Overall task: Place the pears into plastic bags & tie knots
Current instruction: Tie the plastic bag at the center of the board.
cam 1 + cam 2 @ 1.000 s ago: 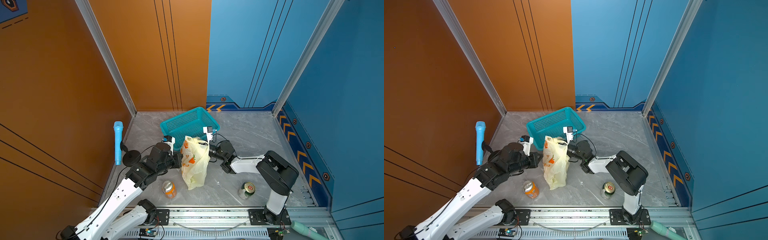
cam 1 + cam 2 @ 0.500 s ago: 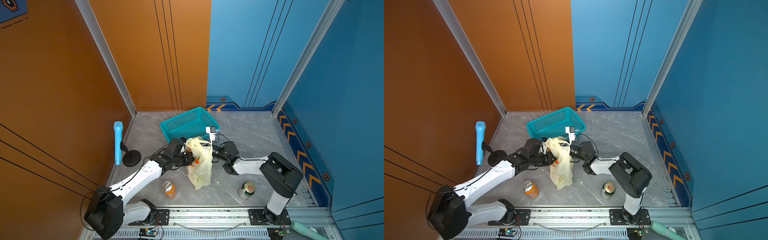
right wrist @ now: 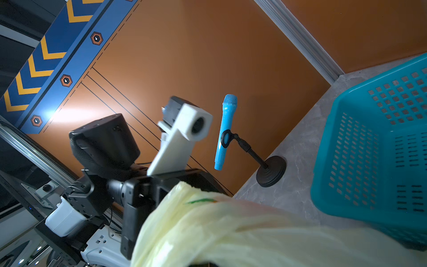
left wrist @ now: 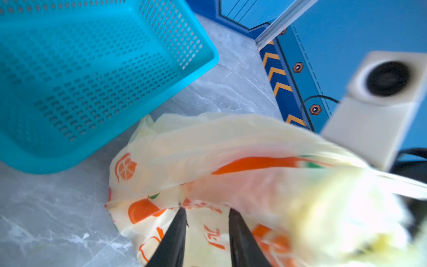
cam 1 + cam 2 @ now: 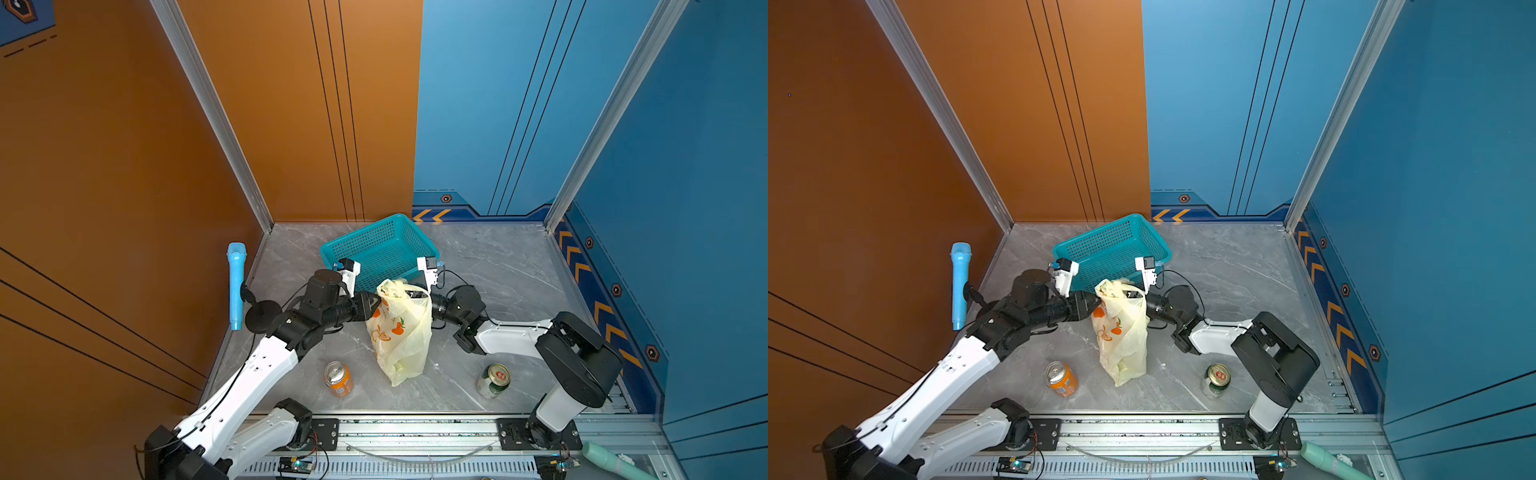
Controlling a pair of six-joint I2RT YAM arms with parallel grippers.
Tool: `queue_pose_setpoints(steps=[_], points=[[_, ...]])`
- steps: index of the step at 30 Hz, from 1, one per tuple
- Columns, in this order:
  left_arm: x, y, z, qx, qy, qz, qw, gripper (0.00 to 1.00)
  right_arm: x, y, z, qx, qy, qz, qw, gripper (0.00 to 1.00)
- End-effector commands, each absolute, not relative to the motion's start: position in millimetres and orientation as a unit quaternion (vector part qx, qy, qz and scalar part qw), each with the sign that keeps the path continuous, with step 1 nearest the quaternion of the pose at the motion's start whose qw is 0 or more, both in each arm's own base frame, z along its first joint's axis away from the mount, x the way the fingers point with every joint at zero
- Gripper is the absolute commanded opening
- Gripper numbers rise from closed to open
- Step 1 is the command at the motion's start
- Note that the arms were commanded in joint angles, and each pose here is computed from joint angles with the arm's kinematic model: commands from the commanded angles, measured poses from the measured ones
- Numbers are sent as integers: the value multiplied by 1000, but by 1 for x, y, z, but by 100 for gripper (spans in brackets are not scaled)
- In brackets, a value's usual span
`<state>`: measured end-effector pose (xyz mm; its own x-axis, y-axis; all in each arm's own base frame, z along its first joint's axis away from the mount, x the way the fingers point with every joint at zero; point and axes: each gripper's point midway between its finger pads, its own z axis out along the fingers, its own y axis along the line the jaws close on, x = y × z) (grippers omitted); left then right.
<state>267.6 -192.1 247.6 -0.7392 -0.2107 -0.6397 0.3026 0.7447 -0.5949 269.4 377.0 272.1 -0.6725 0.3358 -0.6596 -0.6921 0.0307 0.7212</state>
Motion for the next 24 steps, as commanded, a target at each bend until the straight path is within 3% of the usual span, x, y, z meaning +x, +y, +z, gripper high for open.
queue_pose_setpoints(steps=[1,6,12,17,24], points=[[261,-199,272,37,842,-397,363,51,260,374,272,-178,613,668,383,0],[259,-221,285,48,813,-467,345,58,259,370,263,-183,633,647,383,0],[260,-217,280,45,818,-459,345,58,264,359,255,-173,656,620,395,0],[264,-206,292,25,802,-463,375,68,271,350,244,-163,683,585,406,0],[262,-241,284,67,801,-499,325,67,268,348,247,-166,684,582,407,0]])
